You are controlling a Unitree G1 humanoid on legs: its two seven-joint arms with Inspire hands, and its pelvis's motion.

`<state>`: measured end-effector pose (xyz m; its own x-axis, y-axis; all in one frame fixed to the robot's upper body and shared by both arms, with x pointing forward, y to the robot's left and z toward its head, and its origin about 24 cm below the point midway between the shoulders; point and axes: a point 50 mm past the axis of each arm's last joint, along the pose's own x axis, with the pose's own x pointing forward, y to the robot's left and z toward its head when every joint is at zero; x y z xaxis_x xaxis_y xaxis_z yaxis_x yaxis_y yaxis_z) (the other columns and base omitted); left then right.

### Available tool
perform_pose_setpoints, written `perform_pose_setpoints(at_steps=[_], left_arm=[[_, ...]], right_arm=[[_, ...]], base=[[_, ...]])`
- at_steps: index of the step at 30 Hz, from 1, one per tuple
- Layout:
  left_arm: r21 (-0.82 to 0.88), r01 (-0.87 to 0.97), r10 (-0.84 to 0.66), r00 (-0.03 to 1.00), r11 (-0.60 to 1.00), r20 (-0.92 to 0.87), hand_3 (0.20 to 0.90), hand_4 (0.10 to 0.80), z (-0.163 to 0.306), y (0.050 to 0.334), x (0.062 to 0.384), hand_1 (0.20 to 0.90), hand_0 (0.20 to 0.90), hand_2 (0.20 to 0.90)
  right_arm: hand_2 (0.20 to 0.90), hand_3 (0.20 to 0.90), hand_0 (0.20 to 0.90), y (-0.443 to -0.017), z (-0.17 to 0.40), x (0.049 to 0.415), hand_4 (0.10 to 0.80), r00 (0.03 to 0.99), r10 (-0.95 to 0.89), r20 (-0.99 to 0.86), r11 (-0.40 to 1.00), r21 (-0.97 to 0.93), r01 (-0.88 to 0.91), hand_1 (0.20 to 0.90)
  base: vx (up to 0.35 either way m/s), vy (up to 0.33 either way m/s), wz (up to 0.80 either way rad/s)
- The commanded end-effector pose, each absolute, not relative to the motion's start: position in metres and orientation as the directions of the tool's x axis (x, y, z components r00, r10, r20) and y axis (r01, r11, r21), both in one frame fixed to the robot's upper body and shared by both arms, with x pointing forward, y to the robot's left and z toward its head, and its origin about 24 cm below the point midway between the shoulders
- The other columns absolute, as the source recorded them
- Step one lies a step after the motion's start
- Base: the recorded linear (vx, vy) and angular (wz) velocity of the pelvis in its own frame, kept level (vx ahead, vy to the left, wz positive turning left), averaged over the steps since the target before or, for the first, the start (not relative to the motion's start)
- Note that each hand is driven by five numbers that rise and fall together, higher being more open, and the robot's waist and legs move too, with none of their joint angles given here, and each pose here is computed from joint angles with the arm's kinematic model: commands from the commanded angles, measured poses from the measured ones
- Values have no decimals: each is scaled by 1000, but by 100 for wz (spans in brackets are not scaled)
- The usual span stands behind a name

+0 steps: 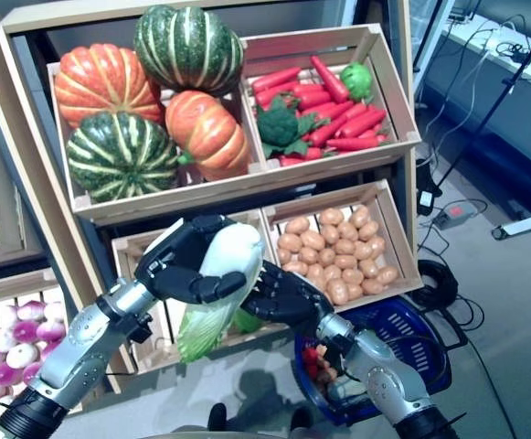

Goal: Put vegetables into the basket

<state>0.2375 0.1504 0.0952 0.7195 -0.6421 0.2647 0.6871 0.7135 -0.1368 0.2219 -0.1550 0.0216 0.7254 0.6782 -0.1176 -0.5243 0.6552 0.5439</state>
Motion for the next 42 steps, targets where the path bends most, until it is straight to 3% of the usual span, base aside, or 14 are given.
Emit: perform_pose_setpoints(at_steps=[1,9,21,36,42], left_arm=[[-231,786,-540,575,573,615,300,400,150,121,243,300,300,300],[-415,602,-307,751,682,585,300,400,138,153,248,300,300,300],[-511,482,-184,830,711,527,300,400,127,168,256,300,300,300],[-228,382,-226,832,896,507,300,400,131,181,261,300,300,300],[-198,393,-254,830,898,496,300,400,130,184,261,300,300,300]], right_arm=[[900,900,900,-111,45,219,800,617,779,113,450,585,-675,900],[900,900,900,-128,65,225,800,709,667,230,498,570,-653,900],[900,900,900,-136,73,228,800,726,620,298,505,556,-660,900],[900,900,900,-144,79,233,800,687,654,318,479,528,-701,900],[900,900,900,-143,81,229,800,598,713,367,372,525,-765,900]], base=[[4,-4,-7],[-4,0,-1],[0,0,0],[0,0,0],[0,0,0]])
